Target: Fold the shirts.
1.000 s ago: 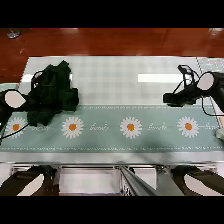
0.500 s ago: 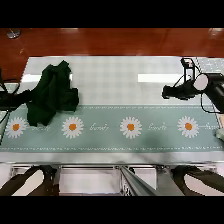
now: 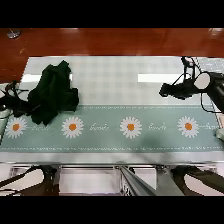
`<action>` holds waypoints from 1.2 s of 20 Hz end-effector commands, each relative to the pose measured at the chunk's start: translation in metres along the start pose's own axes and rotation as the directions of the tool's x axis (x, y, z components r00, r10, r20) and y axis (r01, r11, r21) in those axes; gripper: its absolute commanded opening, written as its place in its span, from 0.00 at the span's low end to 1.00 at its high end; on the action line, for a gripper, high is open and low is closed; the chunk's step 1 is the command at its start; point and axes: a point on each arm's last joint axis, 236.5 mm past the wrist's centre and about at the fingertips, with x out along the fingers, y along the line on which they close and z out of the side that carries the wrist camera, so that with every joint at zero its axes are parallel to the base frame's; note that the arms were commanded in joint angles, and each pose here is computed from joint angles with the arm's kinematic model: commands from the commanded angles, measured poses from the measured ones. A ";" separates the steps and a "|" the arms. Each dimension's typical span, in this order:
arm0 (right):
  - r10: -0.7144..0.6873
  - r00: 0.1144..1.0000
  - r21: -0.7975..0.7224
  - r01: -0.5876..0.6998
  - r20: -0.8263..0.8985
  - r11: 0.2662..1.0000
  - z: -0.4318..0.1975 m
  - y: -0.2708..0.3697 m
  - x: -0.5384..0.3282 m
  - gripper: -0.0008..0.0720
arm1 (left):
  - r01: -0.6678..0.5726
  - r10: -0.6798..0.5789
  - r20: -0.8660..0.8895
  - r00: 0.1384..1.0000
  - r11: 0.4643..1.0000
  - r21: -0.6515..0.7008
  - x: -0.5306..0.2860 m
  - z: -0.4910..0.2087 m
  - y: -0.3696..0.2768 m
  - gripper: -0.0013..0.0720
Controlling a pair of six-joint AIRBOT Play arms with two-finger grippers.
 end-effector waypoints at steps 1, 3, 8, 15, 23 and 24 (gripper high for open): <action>0.015 0.993 -0.029 -0.012 0.115 1.000 0.026 0.008 -0.043 0.86 | 0.221 -0.249 0.236 0.939 0.965 0.139 -0.098 0.066 -0.082 0.05; 0.020 0.970 -0.047 -0.009 0.240 0.999 0.047 0.012 -0.091 0.86 | 0.224 -0.326 0.446 0.833 0.938 0.266 -0.205 0.095 -0.122 0.05; 0.070 0.902 -0.074 -0.042 0.426 0.996 0.043 0.024 -0.192 0.86 | 0.250 -0.597 0.613 0.518 0.791 0.558 -0.402 0.057 -0.223 0.05; 0.107 0.839 -0.103 -0.062 0.534 0.993 -0.004 0.025 -0.280 0.86 | 0.354 -0.867 0.472 0.162 0.497 0.792 -0.530 -0.022 -0.328 0.05; 0.110 0.826 -0.114 -0.056 0.553 0.992 -0.024 0.023 -0.298 0.86 | 0.523 -0.980 0.105 0.169 0.179 0.833 -0.465 -0.112 -0.436 0.05; 0.101 0.830 -0.111 -0.047 0.549 0.993 -0.025 0.020 -0.296 0.86 | 0.550 -0.970 0.095 0.222 0.205 0.810 -0.434 -0.111 -0.438 0.05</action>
